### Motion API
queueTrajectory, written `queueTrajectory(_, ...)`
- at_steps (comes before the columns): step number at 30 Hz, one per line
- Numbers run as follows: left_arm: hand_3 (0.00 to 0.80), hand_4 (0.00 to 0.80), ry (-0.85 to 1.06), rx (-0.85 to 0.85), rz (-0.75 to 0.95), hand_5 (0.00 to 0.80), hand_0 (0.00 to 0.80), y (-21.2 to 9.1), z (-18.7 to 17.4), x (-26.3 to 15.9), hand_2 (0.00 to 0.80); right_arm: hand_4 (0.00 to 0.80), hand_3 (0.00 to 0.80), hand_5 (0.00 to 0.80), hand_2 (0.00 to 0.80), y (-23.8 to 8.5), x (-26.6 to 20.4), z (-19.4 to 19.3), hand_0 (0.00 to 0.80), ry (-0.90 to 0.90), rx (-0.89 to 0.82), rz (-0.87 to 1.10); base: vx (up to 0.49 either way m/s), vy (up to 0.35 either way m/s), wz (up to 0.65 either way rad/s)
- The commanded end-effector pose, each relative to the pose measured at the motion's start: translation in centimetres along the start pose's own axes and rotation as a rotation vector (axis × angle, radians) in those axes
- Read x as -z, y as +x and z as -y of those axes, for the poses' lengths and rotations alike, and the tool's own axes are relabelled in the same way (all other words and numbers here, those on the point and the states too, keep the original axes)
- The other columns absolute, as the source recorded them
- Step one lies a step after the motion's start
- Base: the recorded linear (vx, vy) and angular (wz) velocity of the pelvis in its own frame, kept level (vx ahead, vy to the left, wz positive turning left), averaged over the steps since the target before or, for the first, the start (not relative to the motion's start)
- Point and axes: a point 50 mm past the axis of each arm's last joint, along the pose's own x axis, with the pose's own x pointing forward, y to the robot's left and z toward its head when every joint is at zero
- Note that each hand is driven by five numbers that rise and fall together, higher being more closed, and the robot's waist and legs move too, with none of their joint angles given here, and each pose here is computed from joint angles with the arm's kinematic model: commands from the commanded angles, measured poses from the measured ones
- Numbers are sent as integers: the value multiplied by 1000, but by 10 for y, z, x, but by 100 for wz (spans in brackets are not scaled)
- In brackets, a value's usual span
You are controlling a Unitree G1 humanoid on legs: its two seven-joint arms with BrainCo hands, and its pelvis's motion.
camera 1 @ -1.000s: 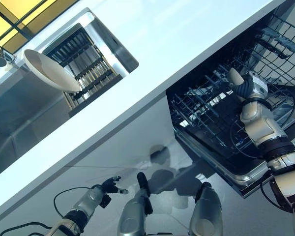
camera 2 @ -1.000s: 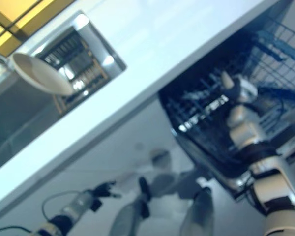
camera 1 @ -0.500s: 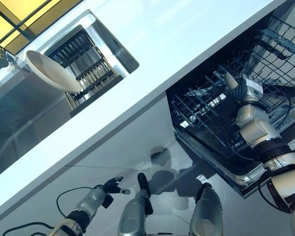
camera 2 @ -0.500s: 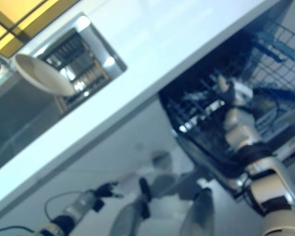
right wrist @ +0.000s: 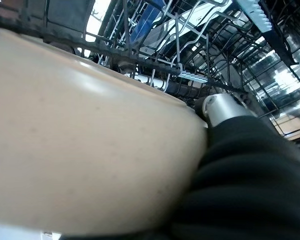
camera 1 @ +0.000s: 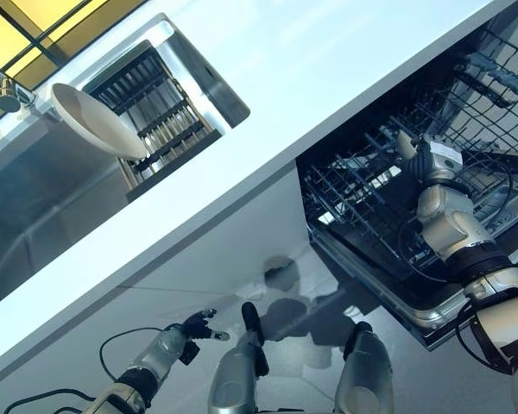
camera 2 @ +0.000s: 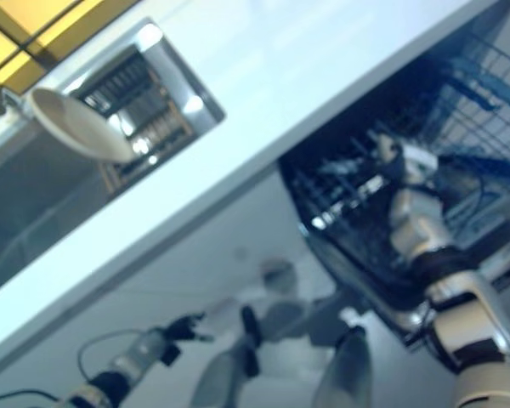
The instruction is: Take plates into dishwasher
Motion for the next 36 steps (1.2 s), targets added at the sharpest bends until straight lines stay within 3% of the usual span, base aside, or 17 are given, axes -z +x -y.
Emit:
queueTrajectory(1, 0, 0, 84, -71, 26, 0, 0, 1, -32, -19, 0, 800, 800, 800, 800, 8, 21, 9, 800, -44, -19, -111, 0, 0, 0)
queueTrajectory(14, 0, 0, 80, -84, 26, 0, 0, 0, -39, -20, 0, 800, 800, 800, 800, 10, 33, 15, 800, -58, 3, -157, -6, -5, 1)
queueTrajectory(16, 0, 0, 80, -83, 24, 0, 0, 0, -38, -20, 0, 665, 665, 665, 665, 10, 34, 15, 665, -60, 3, -160, 0, 0, 0)
queueTrajectory(17, 0, 0, 80, -83, 24, 0, 0, 0, -38, -20, 0, 640, 640, 640, 640, 9, 34, 14, 640, -60, 2, -161, 0, 0, 0)
queueTrajectory(20, 0, 0, 80, -85, 24, 0, 0, 0, -38, -20, 0, 656, 656, 656, 656, 8, 37, 13, 656, -60, 7, -173, -2, -1, 1)
queueTrajectory(27, 0, 0, 78, -89, 18, 0, 0, 0, -39, -18, 0, 596, 596, 596, 596, 9, 42, 16, 596, -63, 19, -197, -1, -1, 2)
queueTrajectory(31, 0, 0, 78, -92, 17, 0, 0, -1, -40, -17, 0, 420, 420, 420, 420, 9, 42, 17, 420, -62, 25, -198, 0, 0, 0)
queueTrajectory(33, 0, 0, 76, -92, 17, 0, 0, -1, -41, -17, 0, 78, 78, 78, 78, 9, 43, 17, 78, -61, 29, -200, 0, 0, 0)
queueTrajectory(34, 0, 0, 76, -92, 17, 0, 0, -1, -41, -18, 0, 0, 0, 0, 0, 8, 43, 17, 0, -61, 32, -200, 0, 0, 0)
queueTrajectory(36, 0, 0, 77, -93, 16, 0, 0, -2, -42, -17, 0, 0, 0, 0, 0, 8, 43, 17, 0, -58, 39, -200, 0, 0, 0)
